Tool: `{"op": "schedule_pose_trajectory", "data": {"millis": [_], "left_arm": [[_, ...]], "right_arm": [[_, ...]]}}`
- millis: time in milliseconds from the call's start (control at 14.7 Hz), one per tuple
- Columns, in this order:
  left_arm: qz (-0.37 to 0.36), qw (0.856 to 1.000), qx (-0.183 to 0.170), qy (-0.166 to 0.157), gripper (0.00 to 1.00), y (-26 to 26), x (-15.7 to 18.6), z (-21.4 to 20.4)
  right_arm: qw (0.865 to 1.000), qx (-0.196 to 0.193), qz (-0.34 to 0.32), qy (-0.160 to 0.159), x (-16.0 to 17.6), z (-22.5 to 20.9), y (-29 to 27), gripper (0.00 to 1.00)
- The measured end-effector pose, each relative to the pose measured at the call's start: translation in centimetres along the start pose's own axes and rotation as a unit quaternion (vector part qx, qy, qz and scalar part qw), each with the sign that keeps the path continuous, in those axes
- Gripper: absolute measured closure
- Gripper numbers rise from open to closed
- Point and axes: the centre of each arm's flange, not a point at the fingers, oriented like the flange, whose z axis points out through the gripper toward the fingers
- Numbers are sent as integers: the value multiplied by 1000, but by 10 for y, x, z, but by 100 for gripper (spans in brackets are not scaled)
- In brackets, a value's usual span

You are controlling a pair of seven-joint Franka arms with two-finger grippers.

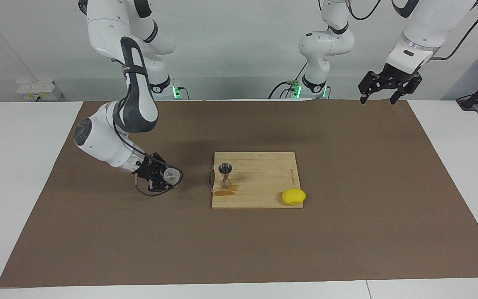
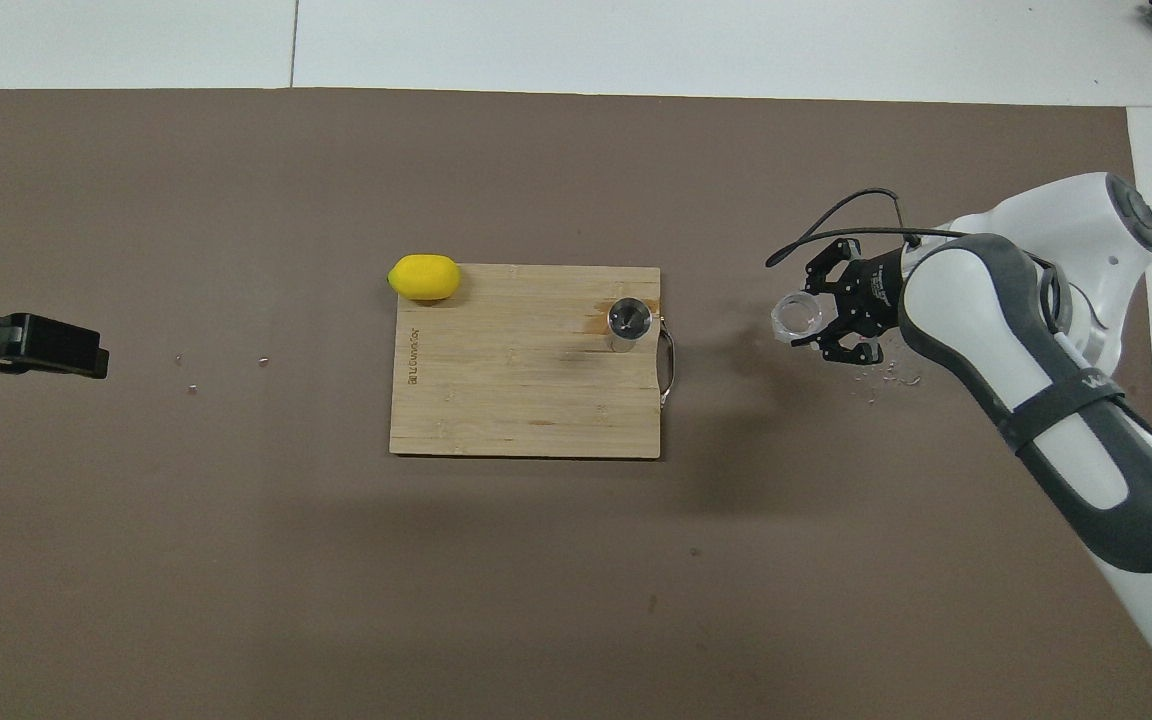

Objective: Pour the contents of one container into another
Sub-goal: 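Turn the clear cup upright and carry it back with the right gripper, then lower the clear cup onto the table and open the right gripper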

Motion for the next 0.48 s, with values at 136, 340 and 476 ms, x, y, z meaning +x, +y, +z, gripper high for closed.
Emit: {"op": "schedule_pose_trajectory", "data": {"millis": [136,340,476], "left_arm": [[0,1000,0,0,0,0,0,0],[0,1000,0,0,0,0,0,0],[0,1000,0,0,0,0,0,0]], "right_arm": [[1000,6,5,-18,26,-1,9,50],[999,15,2,-43,70,-2,22,50],[998,15,6,-54,97,-1,31,50]]}}
